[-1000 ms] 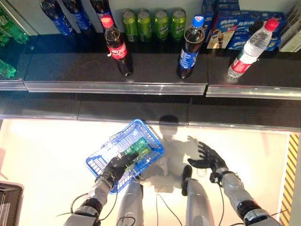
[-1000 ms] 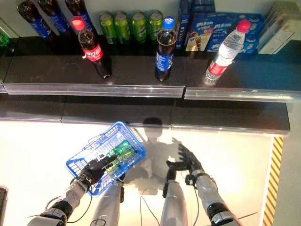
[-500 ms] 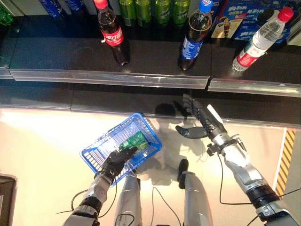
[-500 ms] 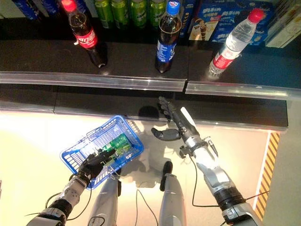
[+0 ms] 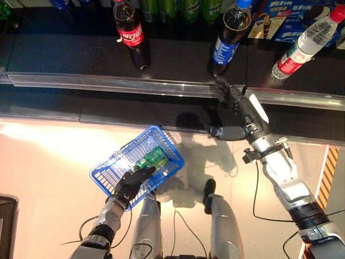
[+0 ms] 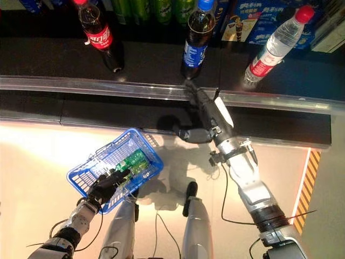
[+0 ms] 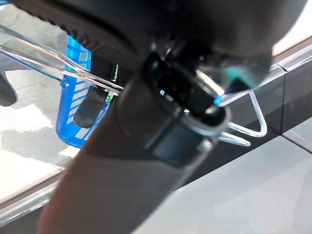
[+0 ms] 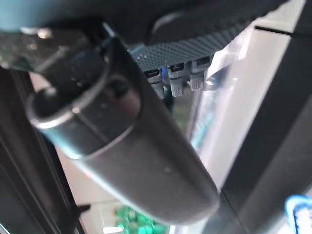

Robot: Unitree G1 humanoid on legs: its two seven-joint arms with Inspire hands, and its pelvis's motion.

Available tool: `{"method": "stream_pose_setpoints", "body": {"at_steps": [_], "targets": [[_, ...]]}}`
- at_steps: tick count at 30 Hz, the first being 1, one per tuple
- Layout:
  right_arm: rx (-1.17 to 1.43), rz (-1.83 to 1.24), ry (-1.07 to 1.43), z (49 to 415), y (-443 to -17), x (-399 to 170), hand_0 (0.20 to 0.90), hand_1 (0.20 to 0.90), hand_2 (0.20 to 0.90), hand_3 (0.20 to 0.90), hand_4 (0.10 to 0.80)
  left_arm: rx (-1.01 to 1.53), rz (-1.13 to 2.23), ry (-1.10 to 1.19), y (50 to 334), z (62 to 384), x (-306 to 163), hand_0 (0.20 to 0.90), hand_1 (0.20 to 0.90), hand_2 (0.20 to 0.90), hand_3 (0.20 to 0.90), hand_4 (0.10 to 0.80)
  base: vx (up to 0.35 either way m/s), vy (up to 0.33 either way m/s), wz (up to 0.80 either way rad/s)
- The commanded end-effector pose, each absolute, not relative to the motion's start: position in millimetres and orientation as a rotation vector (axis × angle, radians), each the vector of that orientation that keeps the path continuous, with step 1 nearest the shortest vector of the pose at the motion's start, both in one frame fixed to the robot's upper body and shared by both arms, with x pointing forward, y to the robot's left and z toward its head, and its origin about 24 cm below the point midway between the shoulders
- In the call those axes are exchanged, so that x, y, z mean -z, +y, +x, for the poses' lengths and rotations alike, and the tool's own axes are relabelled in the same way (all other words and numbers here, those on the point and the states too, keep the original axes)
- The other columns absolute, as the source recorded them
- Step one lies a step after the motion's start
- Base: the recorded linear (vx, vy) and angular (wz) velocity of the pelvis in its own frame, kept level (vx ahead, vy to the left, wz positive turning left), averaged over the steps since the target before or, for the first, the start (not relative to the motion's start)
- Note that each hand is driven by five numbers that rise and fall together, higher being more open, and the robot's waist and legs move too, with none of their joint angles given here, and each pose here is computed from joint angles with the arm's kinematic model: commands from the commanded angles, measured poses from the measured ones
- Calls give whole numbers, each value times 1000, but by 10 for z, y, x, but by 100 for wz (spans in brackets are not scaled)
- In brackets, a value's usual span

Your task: Pick up the drink and place into the basket.

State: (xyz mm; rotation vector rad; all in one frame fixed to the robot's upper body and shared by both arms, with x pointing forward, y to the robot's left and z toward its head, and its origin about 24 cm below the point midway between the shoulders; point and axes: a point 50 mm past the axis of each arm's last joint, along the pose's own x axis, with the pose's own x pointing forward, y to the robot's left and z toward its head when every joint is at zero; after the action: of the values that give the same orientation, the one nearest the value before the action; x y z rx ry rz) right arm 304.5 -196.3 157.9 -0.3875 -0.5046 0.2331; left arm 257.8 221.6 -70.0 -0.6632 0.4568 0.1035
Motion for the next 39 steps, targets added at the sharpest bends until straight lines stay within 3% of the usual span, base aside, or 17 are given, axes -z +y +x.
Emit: {"method": "stream_pose_setpoints", "body": {"at_steps": [1, 14, 39], "targets": [[-169, -288, -927, 2865, -1978, -2360, 900, 900, 900, 900, 800, -97, -625, 495, 2355, 2215, 867, 300, 300, 300, 200, 100, 31, 8, 0], [-25, -187, -994, 2953, -2142, -2602, 900, 900, 900, 900, 800, -64, -615, 515, 2272, 2240, 861, 300, 300, 300, 200, 100, 16, 8, 2], [180, -58, -888, 3236, -2411, -2754, 900, 900, 900, 900, 800, -26, -592, 524, 2191, 2360, 800, 300, 300, 300, 200, 100, 1, 1, 2]]}}
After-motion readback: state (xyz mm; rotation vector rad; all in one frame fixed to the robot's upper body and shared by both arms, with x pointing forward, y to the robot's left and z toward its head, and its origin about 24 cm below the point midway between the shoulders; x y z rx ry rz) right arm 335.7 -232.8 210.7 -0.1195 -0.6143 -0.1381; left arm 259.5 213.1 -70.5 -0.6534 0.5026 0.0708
